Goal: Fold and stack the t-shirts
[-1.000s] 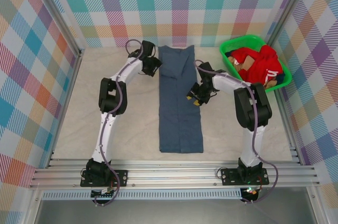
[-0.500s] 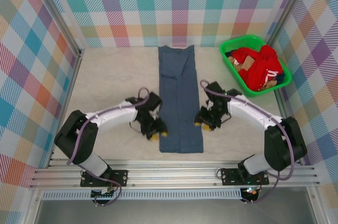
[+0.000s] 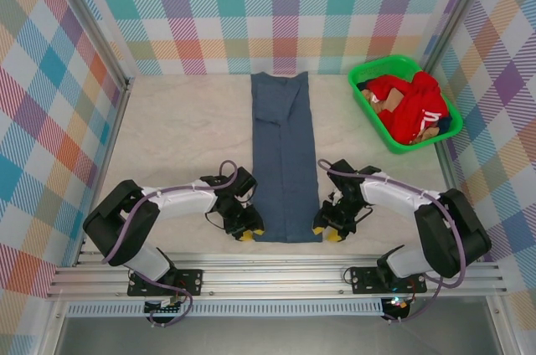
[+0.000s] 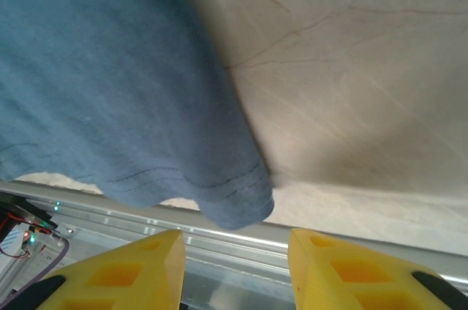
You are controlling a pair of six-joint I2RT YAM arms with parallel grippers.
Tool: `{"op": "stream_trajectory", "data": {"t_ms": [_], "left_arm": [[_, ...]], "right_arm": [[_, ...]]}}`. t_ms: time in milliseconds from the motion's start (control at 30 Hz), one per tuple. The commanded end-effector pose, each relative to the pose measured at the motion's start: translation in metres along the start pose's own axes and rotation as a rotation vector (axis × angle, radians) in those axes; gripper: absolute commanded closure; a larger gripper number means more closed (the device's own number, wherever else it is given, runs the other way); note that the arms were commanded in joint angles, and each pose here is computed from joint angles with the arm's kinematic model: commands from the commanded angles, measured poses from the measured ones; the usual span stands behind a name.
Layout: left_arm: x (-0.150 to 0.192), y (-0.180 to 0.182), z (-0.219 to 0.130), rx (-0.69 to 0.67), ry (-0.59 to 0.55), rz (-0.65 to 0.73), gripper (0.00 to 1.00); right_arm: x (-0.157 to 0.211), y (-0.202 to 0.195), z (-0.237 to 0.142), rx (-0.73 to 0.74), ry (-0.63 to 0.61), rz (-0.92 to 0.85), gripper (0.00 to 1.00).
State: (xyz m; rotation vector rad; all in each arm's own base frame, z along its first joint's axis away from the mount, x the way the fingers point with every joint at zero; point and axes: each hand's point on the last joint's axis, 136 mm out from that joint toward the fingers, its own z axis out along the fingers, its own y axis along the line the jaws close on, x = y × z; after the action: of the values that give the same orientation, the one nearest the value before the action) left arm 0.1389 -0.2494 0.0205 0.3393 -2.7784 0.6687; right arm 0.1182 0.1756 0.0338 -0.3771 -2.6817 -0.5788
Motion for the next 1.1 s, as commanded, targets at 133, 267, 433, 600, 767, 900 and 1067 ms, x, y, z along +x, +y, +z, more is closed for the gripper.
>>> {"op": "stream_trajectory", "data": {"t_ms": [133, 267, 433, 600, 767, 900, 1067], "left_arm": [[-0.007, -0.01, 0.002, 0.023, -0.046, 0.036, 0.85], [-0.004, -0.009, 0.002, 0.017, -0.034, 0.044, 0.88], [-0.005, -0.009, 0.003, 0.015, -0.032, 0.04, 0.9], [-0.006, -0.011, 0.003, 0.016, -0.031, 0.043, 0.93], [-0.002, -0.012, -0.001, 0.015, -0.02, 0.061, 1.0], [0.011, -0.001, -0.004, -0.024, 0.021, 0.09, 1.0], [0.036, 0.01, -0.01, -0.046, 0.08, 0.136, 1.0]], "right_arm": [[-0.004, -0.004, 0.011, 0.006, -0.004, 0.06, 0.59], [-0.011, 0.003, 0.014, -0.021, -0.019, 0.056, 0.62], [-0.013, 0.008, 0.021, -0.022, -0.002, 0.071, 0.67], [-0.012, 0.004, 0.025, -0.007, -0.005, 0.098, 0.76], [-0.019, 0.012, 0.017, -0.027, -0.066, 0.059, 0.92], [-0.012, 0.017, 0.008, -0.005, -0.086, -0.017, 1.0], [0.015, 0.015, 0.005, 0.029, -0.041, -0.102, 1.0]]}}
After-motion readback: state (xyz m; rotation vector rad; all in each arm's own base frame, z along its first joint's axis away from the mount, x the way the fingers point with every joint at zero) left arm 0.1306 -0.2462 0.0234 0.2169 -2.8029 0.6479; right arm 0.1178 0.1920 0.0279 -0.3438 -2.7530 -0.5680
